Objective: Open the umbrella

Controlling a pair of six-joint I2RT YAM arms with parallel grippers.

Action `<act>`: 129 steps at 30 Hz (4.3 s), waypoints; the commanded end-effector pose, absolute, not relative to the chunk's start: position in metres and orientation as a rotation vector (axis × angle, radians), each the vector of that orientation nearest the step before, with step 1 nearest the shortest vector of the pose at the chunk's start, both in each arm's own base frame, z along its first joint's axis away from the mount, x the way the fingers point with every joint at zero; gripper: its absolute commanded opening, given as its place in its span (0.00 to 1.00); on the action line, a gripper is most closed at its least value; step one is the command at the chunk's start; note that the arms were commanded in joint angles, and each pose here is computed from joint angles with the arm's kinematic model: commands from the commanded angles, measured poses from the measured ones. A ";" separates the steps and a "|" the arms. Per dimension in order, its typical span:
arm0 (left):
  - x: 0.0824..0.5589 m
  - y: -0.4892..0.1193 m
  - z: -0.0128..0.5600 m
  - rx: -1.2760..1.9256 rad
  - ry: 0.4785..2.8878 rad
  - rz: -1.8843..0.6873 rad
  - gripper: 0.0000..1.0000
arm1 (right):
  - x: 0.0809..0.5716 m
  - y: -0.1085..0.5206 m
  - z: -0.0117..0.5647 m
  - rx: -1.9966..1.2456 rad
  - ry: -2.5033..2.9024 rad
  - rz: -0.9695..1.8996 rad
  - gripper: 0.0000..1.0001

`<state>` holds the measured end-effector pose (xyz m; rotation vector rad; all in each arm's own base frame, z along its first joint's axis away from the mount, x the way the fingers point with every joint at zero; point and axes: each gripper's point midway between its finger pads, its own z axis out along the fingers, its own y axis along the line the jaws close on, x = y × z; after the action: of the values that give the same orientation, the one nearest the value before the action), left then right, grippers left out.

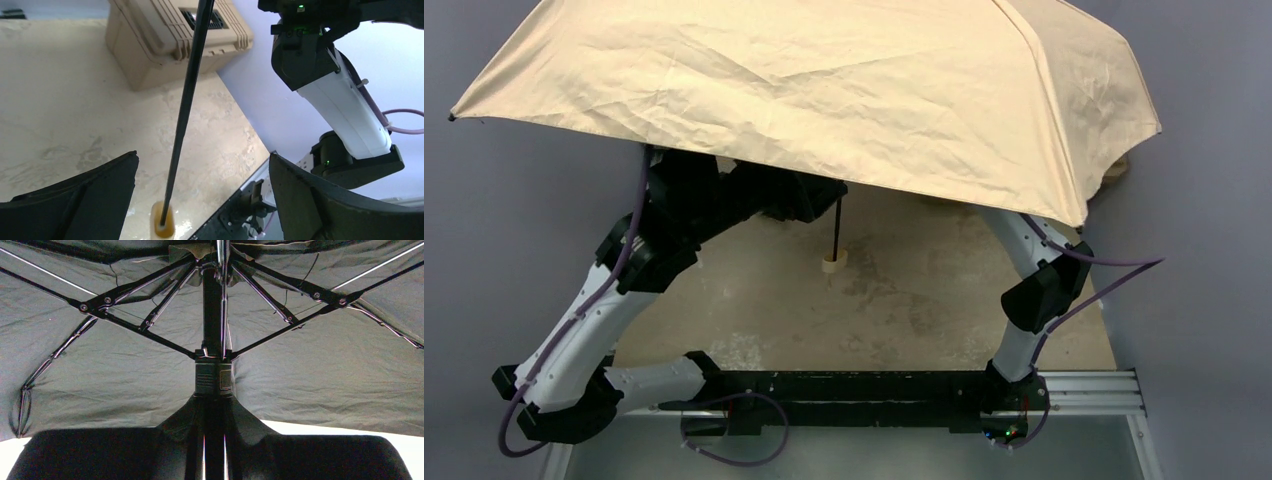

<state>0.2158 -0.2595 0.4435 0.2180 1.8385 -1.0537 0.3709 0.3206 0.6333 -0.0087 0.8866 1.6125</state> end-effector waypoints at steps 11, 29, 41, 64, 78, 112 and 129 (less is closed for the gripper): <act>0.192 -0.162 0.378 0.123 1.934 -0.664 1.00 | 0.414 0.233 0.658 -0.089 0.895 1.110 0.00; 0.133 -0.012 0.360 -0.146 1.955 -0.230 1.00 | 0.454 0.131 0.552 -0.098 1.139 0.470 0.00; 0.146 -0.007 0.409 -0.175 1.827 -0.209 1.00 | 0.419 0.080 0.486 -0.018 1.167 0.342 0.00; 0.173 -0.040 0.440 -0.053 1.800 -0.220 1.00 | 0.382 0.084 0.495 -0.059 1.157 0.422 0.00; 0.126 -0.205 0.446 0.590 1.662 -1.041 1.00 | 0.363 0.148 0.623 0.058 1.066 1.089 0.00; 0.237 -0.307 0.567 0.166 1.234 -1.353 0.86 | 0.265 0.293 0.635 0.002 1.151 1.909 0.00; 0.202 -0.265 0.543 0.198 1.376 -1.283 1.00 | 0.262 0.293 0.634 -0.034 1.172 1.856 0.00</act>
<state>0.2076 -0.2430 0.5367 0.1006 1.3772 -1.1978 0.2859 0.3080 0.5996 0.0237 1.3087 1.8467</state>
